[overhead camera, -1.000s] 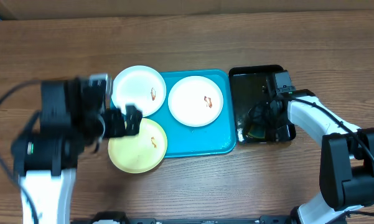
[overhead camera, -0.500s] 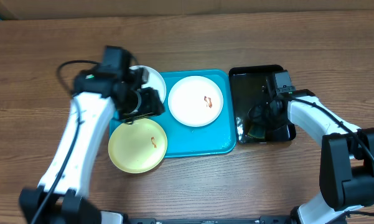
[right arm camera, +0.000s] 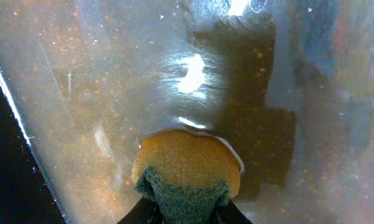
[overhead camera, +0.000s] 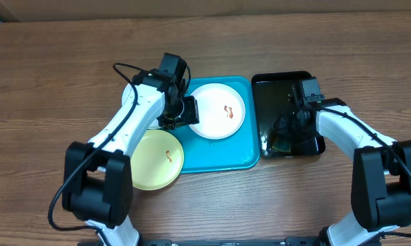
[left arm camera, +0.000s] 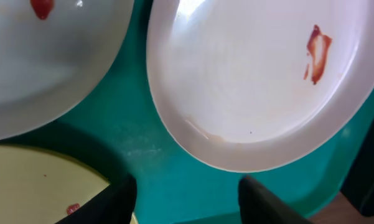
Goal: Clean dirty plates on tray and stack at the side
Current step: 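Move the left gripper to the right white plate and grip its rim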
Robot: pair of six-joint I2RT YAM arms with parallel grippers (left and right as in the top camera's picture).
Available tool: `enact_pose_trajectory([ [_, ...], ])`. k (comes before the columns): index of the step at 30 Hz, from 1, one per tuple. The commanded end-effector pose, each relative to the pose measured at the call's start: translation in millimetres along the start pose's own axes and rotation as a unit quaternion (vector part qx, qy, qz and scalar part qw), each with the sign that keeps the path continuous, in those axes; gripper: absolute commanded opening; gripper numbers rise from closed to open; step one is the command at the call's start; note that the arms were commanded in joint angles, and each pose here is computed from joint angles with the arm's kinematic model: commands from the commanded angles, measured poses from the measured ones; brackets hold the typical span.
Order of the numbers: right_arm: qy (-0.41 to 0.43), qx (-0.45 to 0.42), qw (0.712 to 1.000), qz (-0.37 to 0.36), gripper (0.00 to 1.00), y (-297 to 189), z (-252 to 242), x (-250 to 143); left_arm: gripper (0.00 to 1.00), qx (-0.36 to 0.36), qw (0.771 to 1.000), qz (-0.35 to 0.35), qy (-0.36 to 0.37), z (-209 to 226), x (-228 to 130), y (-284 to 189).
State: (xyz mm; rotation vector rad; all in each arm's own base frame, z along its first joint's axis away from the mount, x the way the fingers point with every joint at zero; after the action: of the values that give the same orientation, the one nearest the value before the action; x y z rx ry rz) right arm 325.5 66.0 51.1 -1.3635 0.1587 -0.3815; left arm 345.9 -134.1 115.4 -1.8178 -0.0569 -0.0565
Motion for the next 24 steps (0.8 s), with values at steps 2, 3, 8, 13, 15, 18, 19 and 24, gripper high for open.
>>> enact_pose_trajectory([
  [2,0.001,-0.005,1.000,0.008,0.18,5.1,-2.5,-5.0,0.47,0.043,0.999,0.010,-0.031,12.0,-1.0,17.1],
  [3,0.001,-0.005,1.000,0.008,0.18,5.1,-2.5,-5.0,0.48,0.049,0.998,0.012,-0.039,13.0,-1.6,21.2],
  [8,0.001,-0.005,1.000,0.008,0.19,5.1,-2.5,-5.0,0.47,0.053,0.998,0.010,-0.039,6.9,1.8,37.8],
  [13,0.001,-0.005,1.000,0.009,0.22,5.1,-2.6,-5.1,0.45,0.053,0.998,0.012,-0.032,2.6,2.9,50.0],
  [15,0.001,-0.005,1.000,0.009,0.22,5.1,-2.6,-5.1,0.42,0.055,0.998,0.016,-0.032,3.3,2.0,52.9],
  [18,0.001,-0.005,1.000,0.008,0.22,5.1,-2.5,-5.0,0.36,0.057,0.998,0.021,-0.032,4.1,0.8,54.4],
  [19,0.001,-0.005,1.000,0.008,0.22,5.1,-2.5,-5.0,0.33,0.057,0.998,0.022,-0.033,4.2,0.3,54.4],
  [24,0.001,-0.005,1.000,0.008,0.23,5.1,-2.5,-5.0,0.24,0.062,0.997,0.034,-0.027,5.9,-4.2,53.9],
])
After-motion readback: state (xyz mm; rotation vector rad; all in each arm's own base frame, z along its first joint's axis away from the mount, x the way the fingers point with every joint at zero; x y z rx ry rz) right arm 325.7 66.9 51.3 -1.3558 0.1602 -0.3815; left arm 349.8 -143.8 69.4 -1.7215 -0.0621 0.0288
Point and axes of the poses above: each gripper's point midway between its finger pads, its own y axis out along the fingers, its own z axis along the line the jaws close on, x = y × z, the point moved 5 cm from there along -y, back along the fingers, and after that the axes turned 8 degrees about y, right-handed, at the moved point
